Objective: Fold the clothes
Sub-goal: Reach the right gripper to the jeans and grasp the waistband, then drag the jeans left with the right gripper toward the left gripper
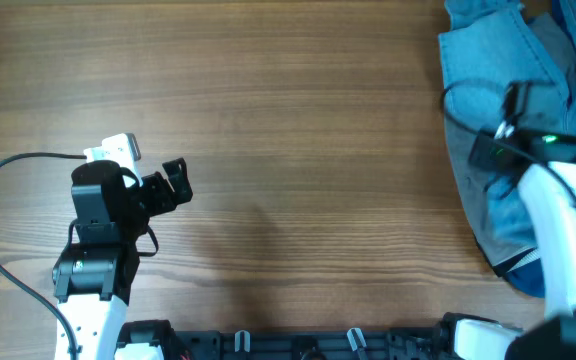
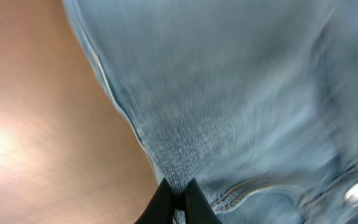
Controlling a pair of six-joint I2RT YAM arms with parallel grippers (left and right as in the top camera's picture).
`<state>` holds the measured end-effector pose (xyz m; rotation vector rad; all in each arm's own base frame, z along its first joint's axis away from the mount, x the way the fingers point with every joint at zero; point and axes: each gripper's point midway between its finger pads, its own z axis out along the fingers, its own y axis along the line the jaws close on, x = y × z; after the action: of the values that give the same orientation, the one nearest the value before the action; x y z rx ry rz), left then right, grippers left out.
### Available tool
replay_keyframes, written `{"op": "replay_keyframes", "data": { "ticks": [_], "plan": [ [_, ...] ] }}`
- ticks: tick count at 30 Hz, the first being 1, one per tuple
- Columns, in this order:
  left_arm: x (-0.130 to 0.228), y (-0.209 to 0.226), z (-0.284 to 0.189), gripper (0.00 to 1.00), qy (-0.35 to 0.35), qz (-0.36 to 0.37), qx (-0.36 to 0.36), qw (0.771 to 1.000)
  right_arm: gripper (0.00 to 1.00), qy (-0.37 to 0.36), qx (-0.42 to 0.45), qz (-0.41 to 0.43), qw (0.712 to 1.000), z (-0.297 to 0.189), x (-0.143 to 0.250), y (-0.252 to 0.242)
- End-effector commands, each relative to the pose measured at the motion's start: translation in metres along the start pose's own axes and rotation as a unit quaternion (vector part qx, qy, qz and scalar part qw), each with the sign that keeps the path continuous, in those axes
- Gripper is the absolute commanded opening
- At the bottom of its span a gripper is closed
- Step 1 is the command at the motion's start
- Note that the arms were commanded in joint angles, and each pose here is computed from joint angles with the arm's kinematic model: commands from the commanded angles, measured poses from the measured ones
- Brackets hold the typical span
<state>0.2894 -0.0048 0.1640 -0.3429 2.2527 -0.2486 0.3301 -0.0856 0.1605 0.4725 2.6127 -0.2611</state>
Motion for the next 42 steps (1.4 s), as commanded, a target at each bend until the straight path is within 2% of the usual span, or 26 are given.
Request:
{"op": "replay_keyframes", "data": {
  "ticks": [1, 3, 6, 11, 16, 20, 24, 25, 26, 27, 31, 34, 35, 39, 42],
  "plan": [
    [-0.007, -0.002, -0.002, 1.00, -0.008, -0.004, 0.003, 1.000, 0.04, -0.159, -0.189, -0.009, 0.969, -0.122, -0.080, 0.049],
    [-0.007, -0.002, -0.002, 1.00, -0.008, -0.004, 0.003, 1.000, 0.04, -0.185, -0.310, -0.036, 0.932, -0.172, -0.086, 0.084],
    [-0.007, -0.002, -0.002, 1.00, -0.008, -0.004, 0.002, 1.000, 0.04, -0.154, -0.404, -0.049, 0.900, -0.198, -0.066, 0.118],
    [-0.007, -0.002, -0.002, 1.00, -0.008, -0.004, 0.002, 1.000, 0.04, -0.035, -0.436, -0.094, 0.894, -0.175, -0.009, 0.173],
    [-0.007, -0.002, -0.002, 1.00, -0.008, -0.004, 0.002, 1.000, 0.04, 0.064, -0.460, -0.180, 0.867, -0.145, 0.054, 0.248],
    [-0.007, -0.002, -0.002, 1.00, -0.008, -0.004, 0.002, 1.000, 0.04, 0.092, -0.488, -0.225, 0.838, -0.135, 0.089, 0.317],
    [-0.007, -0.002, -0.002, 1.00, -0.008, -0.004, 0.002, 1.000, 0.10, 0.082, -0.511, -0.253, 0.817, -0.135, 0.113, 0.368],
    [-0.007, -0.002, -0.002, 1.00, -0.008, -0.004, 0.002, 1.000, 0.17, 0.075, -0.498, -0.256, 0.825, -0.128, 0.115, 0.372],
    [-0.007, -0.002, -0.002, 1.00, -0.008, -0.004, 0.003, 1.000, 0.51, 0.064, -0.471, -0.256, 0.841, -0.117, 0.112, 0.371],
    [-0.007, -0.002, -0.002, 1.00, -0.008, -0.004, 0.003, 1.000, 1.00, 0.056, -0.450, -0.255, 0.854, -0.109, 0.108, 0.367],
    [-0.007, -0.002, -0.002, 1.00, -0.008, -0.004, 0.003, 1.000, 1.00, 0.036, -0.326, -0.230, 0.916, -0.067, 0.082, 0.322],
    [-0.006, -0.004, -0.002, 1.00, -0.005, -0.012, 0.008, 1.000, 1.00, 0.050, -0.211, -0.199, 0.956, -0.039, 0.061, 0.255],
    [-0.004, -0.008, 0.000, 1.00, 0.003, -0.037, 0.019, 0.999, 1.00, 0.058, -0.167, -0.183, 0.967, -0.031, 0.054, 0.225],
    [0.013, -0.020, 0.013, 1.00, 0.056, -0.093, 0.055, 0.993, 1.00, 0.102, -0.103, -0.143, 0.979, -0.015, 0.049, 0.169],
    [0.040, -0.028, 0.033, 1.00, 0.133, -0.134, 0.075, 0.979, 1.00, 0.139, -0.085, -0.112, 0.980, -0.009, 0.051, 0.139]
  ]
}}
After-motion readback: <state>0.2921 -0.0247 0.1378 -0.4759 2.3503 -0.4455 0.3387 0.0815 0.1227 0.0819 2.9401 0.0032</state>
